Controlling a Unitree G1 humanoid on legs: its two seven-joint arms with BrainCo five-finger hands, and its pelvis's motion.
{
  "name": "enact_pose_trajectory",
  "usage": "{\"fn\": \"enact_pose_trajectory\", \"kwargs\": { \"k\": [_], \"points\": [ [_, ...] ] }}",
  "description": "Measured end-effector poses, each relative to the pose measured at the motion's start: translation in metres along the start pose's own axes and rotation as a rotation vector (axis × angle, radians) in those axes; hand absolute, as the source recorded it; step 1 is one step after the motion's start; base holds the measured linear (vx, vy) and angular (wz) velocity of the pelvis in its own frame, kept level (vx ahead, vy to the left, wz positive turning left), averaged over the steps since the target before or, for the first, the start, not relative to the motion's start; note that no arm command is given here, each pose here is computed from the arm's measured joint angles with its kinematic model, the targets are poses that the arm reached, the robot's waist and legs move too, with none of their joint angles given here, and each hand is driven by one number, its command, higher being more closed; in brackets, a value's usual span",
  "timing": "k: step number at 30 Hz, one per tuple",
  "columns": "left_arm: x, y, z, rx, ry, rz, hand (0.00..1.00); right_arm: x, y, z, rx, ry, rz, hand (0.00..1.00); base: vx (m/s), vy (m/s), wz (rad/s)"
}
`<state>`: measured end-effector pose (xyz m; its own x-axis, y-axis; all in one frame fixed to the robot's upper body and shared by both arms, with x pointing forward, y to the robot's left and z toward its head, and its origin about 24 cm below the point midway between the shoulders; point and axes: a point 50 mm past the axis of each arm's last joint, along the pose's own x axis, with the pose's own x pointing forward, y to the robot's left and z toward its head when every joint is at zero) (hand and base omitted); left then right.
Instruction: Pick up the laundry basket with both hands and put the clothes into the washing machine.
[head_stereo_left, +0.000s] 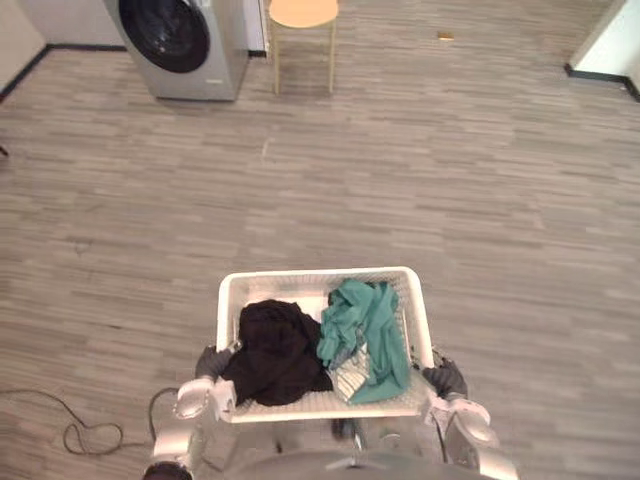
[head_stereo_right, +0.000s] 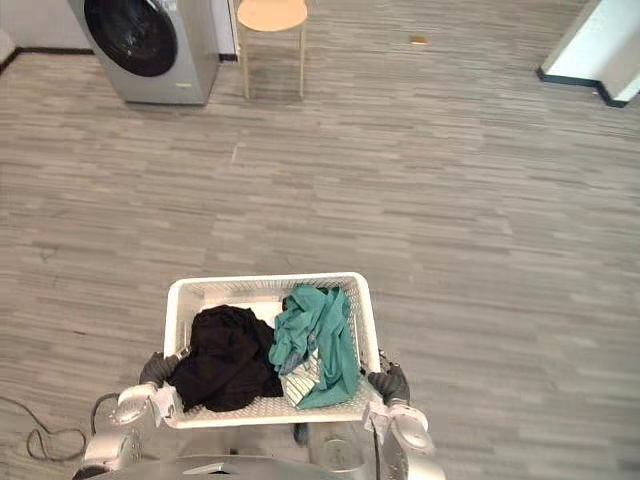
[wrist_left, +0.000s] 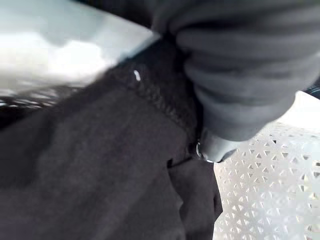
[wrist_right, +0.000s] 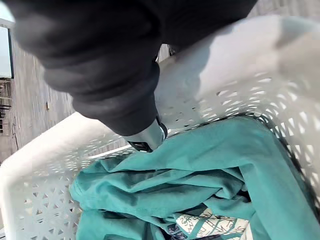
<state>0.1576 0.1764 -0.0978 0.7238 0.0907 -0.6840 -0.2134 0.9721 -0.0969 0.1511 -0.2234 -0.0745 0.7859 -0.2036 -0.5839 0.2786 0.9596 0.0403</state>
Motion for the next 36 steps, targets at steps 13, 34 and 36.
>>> {"fn": "enact_pose_trajectory", "kwargs": {
  "k": [13,34,36],
  "points": [
    [0.001,0.011,0.017,0.049,-0.071,0.030,1.00,0.014,0.013,-0.008,0.033,0.032,0.025,1.00,0.70,0.109,-0.45],
    [-0.014,-0.004,-0.002,-0.015,-0.033,-0.002,1.00,-0.010,-0.006,-0.003,-0.010,-0.007,-0.004,1.00,0.63,-0.136,0.24],
    [-0.012,-0.004,0.002,-0.015,-0.048,0.000,1.00,-0.005,-0.003,0.004,-0.009,-0.028,0.004,1.00,0.59,-0.032,-0.35]
  ]
}}
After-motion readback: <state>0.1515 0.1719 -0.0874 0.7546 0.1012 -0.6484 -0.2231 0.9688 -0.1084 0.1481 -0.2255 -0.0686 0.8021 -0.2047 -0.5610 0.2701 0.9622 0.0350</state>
